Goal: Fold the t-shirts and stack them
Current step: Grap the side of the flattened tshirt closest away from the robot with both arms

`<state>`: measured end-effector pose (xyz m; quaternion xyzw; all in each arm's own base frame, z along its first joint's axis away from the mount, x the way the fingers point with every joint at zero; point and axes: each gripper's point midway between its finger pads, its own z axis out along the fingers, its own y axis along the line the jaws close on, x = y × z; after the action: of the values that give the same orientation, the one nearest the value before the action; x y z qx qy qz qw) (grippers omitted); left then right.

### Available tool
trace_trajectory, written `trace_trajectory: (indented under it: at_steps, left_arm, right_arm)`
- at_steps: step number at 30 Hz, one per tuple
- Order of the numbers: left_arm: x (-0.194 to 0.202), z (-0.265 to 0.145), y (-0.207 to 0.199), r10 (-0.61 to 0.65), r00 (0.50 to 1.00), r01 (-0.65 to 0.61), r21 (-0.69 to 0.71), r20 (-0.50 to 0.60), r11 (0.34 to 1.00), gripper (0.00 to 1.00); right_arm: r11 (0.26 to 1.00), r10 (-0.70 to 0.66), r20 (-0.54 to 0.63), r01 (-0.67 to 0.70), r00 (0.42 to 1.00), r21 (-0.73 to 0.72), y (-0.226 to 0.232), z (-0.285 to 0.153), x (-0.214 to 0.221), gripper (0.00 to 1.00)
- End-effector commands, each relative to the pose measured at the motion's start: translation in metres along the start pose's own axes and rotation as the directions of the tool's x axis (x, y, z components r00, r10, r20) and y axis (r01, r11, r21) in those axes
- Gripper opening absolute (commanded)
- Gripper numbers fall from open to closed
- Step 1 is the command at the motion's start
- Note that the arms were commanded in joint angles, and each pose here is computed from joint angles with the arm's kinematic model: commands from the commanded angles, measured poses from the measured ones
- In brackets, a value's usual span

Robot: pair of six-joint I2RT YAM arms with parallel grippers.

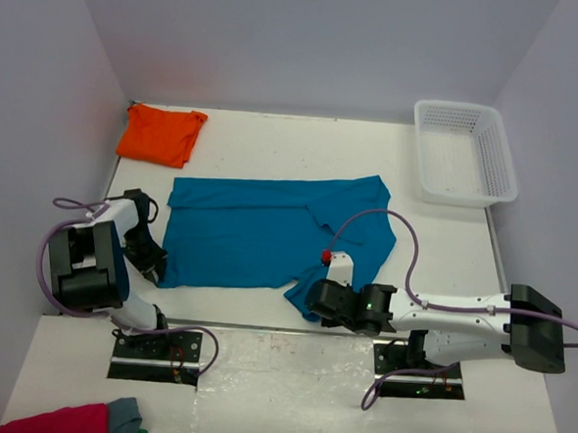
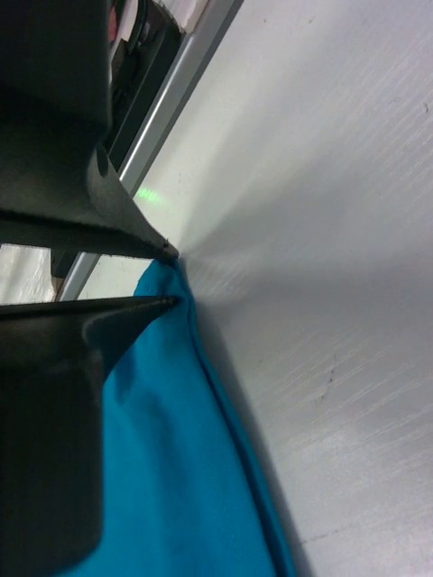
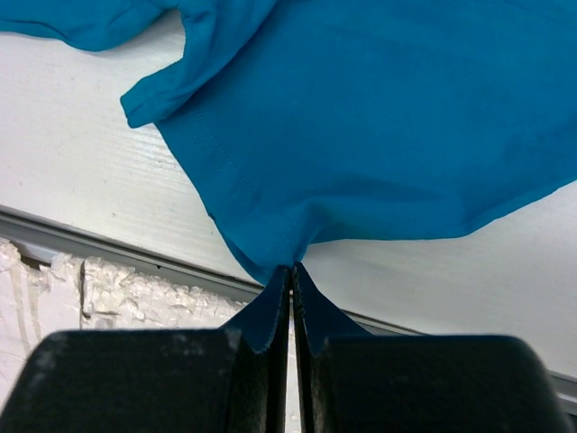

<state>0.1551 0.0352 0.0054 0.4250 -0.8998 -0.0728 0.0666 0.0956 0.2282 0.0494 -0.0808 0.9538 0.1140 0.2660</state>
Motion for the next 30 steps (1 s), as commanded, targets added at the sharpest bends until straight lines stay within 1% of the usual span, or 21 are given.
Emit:
trace_trajectory:
  at_steps: [1,3,4,6,13,17,20,26,30]
  left_arm:
    - [-0.009,0.030,-0.037,-0.036,0.999,0.031,0.160,0.023,0.987,0.21]
    - [-0.009,0.029,-0.038,-0.033,0.999,0.028,0.162,0.025,0.986,0.14]
    - [-0.008,0.026,-0.041,-0.031,0.999,0.028,0.184,0.016,0.983,0.07]
    - [-0.010,0.020,-0.043,-0.033,0.999,0.029,0.194,0.021,0.981,0.00]
    - [-0.024,-0.006,-0.046,-0.038,0.996,0.020,0.219,0.077,0.976,0.00]
    - [-0.024,-0.017,-0.046,-0.032,0.996,0.010,0.246,0.086,0.969,0.00]
    - [-0.025,-0.024,-0.045,-0.029,0.993,-0.002,0.264,0.114,0.964,0.00]
    - [-0.031,-0.036,-0.046,-0.021,0.982,-0.039,0.310,0.186,0.950,0.00]
    - [-0.036,-0.044,-0.051,-0.021,0.973,-0.063,0.352,0.229,0.934,0.00]
  right_arm:
    - [1.000,0.019,0.008,-0.019,1.000,-0.010,0.007,0.000,-0.004,0.00]
    - [1.000,0.022,0.009,-0.022,1.000,-0.012,0.006,0.000,-0.005,0.00]
    - [1.000,0.025,0.013,-0.024,1.000,-0.016,0.007,-0.001,-0.006,0.00]
    - [1.000,0.020,0.012,-0.019,1.000,-0.016,0.008,-0.001,-0.006,0.00]
    - [1.000,-0.006,0.014,0.006,1.000,-0.004,0.014,-0.003,-0.013,0.00]
    - [0.999,-0.023,0.025,0.023,0.999,0.032,0.010,-0.009,-0.020,0.00]
    - [0.998,-0.029,0.032,0.028,0.999,0.053,0.007,-0.018,-0.026,0.00]
    - [0.996,-0.027,0.092,0.020,0.995,0.083,0.003,-0.040,-0.050,0.00]
    - [0.993,-0.033,0.135,0.017,0.990,0.116,-0.001,-0.039,-0.066,0.00]
